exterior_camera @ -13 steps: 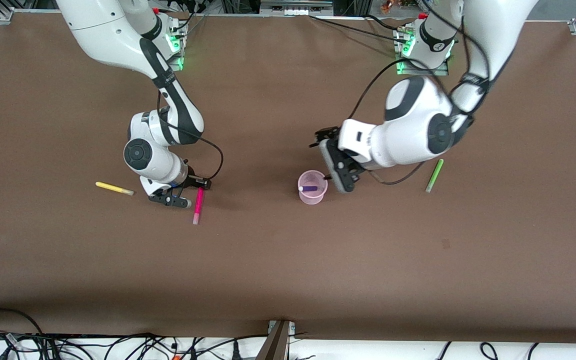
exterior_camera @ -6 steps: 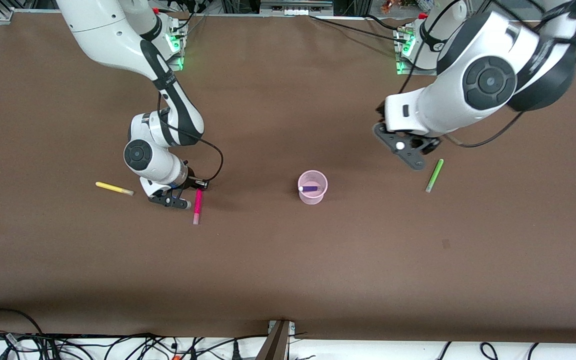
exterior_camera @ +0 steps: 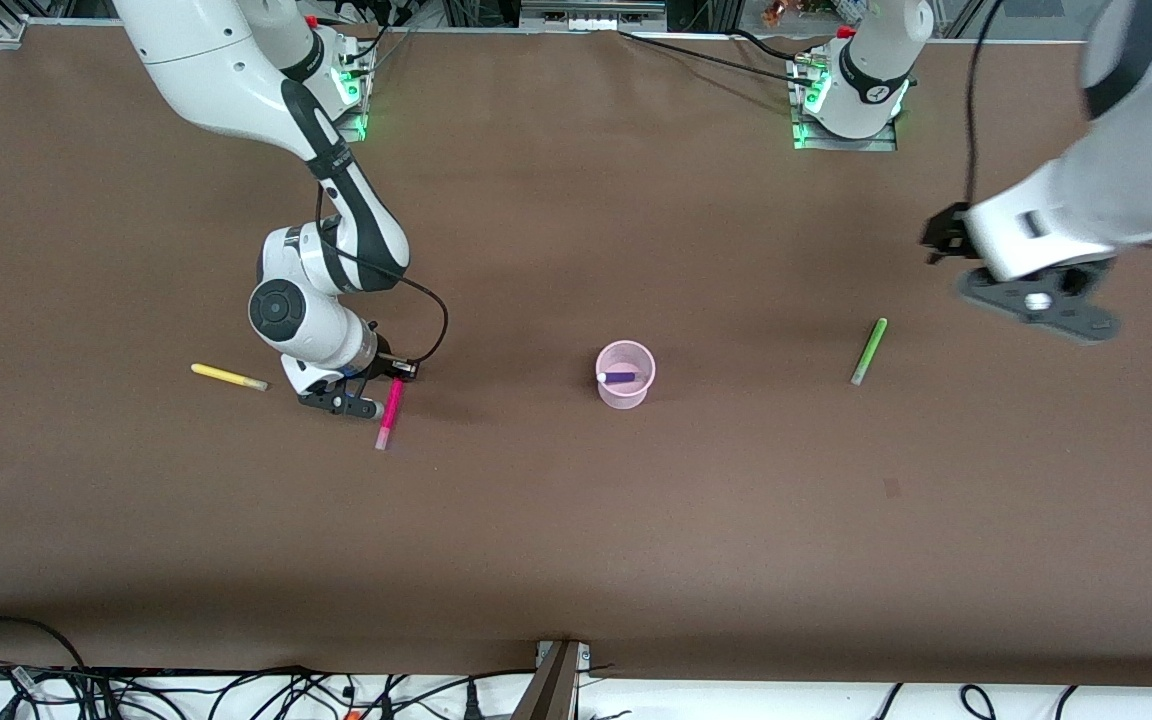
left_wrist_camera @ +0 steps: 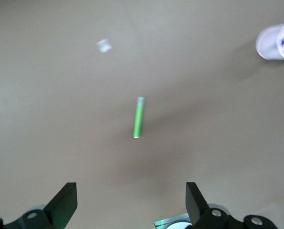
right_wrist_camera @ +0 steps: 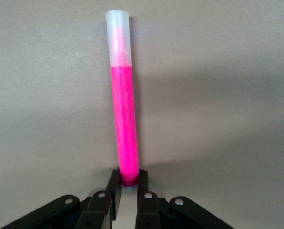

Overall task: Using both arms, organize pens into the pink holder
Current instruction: 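Carry the pink marker over the pink cup with the right gripper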

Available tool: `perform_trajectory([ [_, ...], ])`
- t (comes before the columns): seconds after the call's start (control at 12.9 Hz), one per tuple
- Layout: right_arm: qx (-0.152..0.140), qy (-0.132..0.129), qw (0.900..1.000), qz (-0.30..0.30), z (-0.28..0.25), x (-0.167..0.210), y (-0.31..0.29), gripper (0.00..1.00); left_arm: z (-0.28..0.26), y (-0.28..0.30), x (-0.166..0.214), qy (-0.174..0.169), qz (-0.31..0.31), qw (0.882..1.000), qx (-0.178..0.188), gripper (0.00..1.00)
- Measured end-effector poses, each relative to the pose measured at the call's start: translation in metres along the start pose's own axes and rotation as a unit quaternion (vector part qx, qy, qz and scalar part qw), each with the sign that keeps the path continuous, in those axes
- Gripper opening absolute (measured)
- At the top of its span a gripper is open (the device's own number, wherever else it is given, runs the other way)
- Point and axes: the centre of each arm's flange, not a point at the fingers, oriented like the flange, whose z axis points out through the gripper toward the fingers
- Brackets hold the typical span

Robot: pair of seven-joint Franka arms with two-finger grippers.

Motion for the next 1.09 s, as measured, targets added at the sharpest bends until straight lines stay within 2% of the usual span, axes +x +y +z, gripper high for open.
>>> perform_trajectory([
  [0.16, 0.01, -0.025, 1.0, 0.009, -0.012, 0.004, -0.01, 0.18, -0.021, -0.02, -0.019, 0.032, -0.033, 0.999, -0.001, 1.0],
  [0.31, 0.035, -0.063, 0.997, 0.027, -0.037, 0.013, -0.025, 0.18, -0.029, -0.033, -0.033, 0.071, -0.056, 0.996, -0.009, 1.0],
  [0.39, 0.052, -0.079, 0.995, 0.037, -0.049, 0.015, -0.031, 0.18, -0.025, -0.042, -0.041, 0.079, -0.076, 0.994, -0.017, 1.0],
  [0.54, 0.08, -0.103, 0.989, 0.069, -0.065, 0.017, -0.044, 0.18, -0.011, -0.059, -0.052, 0.085, -0.117, 0.989, -0.038, 1.0],
  [0.78, 0.092, -0.127, 0.979, 0.132, -0.089, 0.011, -0.078, 0.18, 0.001, -0.062, -0.046, 0.079, -0.151, 0.984, -0.043, 1.0],
  [0.93, 0.119, -0.145, 0.965, 0.184, -0.11, -0.001, -0.115, 0.18, 0.003, -0.06, -0.044, 0.077, -0.155, 0.984, -0.044, 1.0],
  [1.09, 0.152, -0.174, 0.945, 0.234, -0.129, -0.012, -0.146, 0.18, 0.002, -0.057, -0.043, 0.077, -0.154, 0.984, -0.044, 1.0],
])
